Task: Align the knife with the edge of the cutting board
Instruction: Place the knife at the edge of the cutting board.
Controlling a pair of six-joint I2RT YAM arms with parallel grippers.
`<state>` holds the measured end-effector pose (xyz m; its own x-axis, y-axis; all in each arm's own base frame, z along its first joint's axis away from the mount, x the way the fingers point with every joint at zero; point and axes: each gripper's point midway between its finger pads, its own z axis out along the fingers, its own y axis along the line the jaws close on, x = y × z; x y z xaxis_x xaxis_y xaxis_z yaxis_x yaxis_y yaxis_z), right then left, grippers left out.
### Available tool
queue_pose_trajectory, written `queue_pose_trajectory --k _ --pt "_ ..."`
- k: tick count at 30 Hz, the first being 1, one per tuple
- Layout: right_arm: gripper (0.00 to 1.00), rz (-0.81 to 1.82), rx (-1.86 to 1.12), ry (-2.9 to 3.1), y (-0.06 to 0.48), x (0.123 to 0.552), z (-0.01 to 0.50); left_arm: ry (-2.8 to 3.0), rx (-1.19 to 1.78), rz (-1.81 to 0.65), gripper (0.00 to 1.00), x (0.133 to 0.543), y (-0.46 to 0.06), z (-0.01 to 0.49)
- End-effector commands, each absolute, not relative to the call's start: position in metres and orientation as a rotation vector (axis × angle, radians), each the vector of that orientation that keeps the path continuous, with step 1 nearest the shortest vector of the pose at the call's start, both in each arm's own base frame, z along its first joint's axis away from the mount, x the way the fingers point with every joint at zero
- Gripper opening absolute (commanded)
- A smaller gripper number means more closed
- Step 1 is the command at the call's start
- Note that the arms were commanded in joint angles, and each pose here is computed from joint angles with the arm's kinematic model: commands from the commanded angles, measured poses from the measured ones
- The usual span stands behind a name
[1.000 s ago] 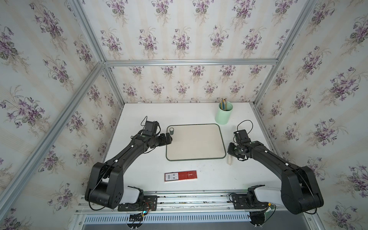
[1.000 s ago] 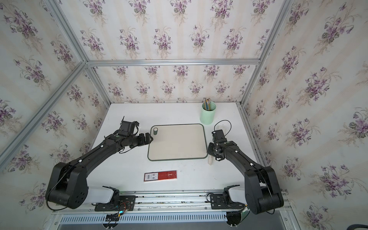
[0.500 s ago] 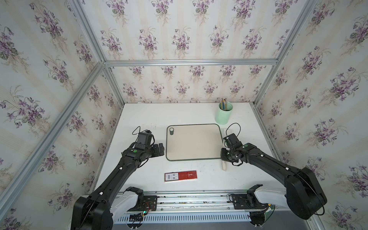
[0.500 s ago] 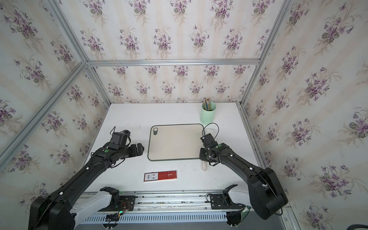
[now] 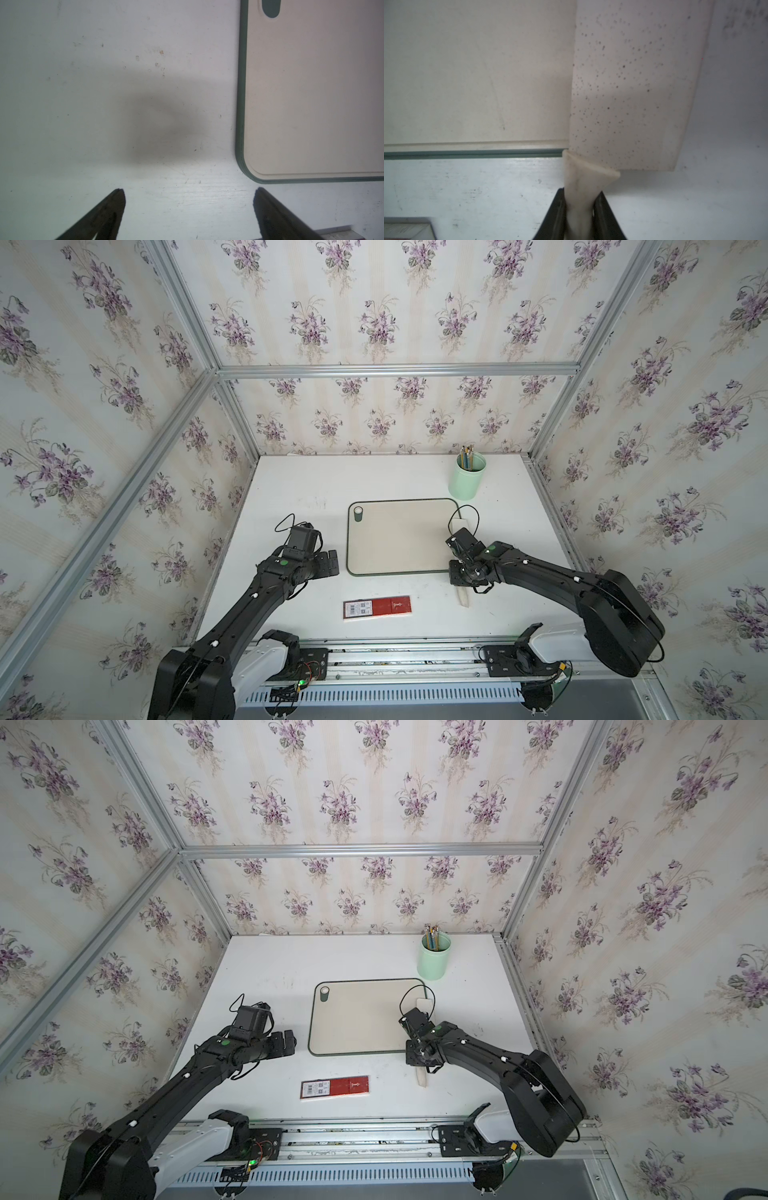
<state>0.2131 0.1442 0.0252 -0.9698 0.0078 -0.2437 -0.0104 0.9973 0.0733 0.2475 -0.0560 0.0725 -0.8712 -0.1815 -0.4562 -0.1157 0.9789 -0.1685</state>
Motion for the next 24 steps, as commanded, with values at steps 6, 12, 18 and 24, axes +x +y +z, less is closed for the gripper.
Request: queue_pose_trajectory --k 6,12,18,24 --pt "0.13 0.035 -0.074 2.888 0.150 0.224 0.023 2.633 -0.208 -0.170 1.00 0.252 -0.055 0.073" --pt "0.13 0.015 -0.105 2.898 0.151 0.224 0.022 2.627 -0.206 -0.176 1.00 0.253 -0.056 0.073" --pt "0.13 -0.012 -0.125 2.912 0.151 0.224 0.018 2.629 -0.206 -0.176 1.00 0.252 -0.056 0.073" --pt "0.13 -0.020 -0.146 2.926 0.152 0.222 0.016 2.630 -0.203 -0.178 0.99 0.253 -0.056 0.072"
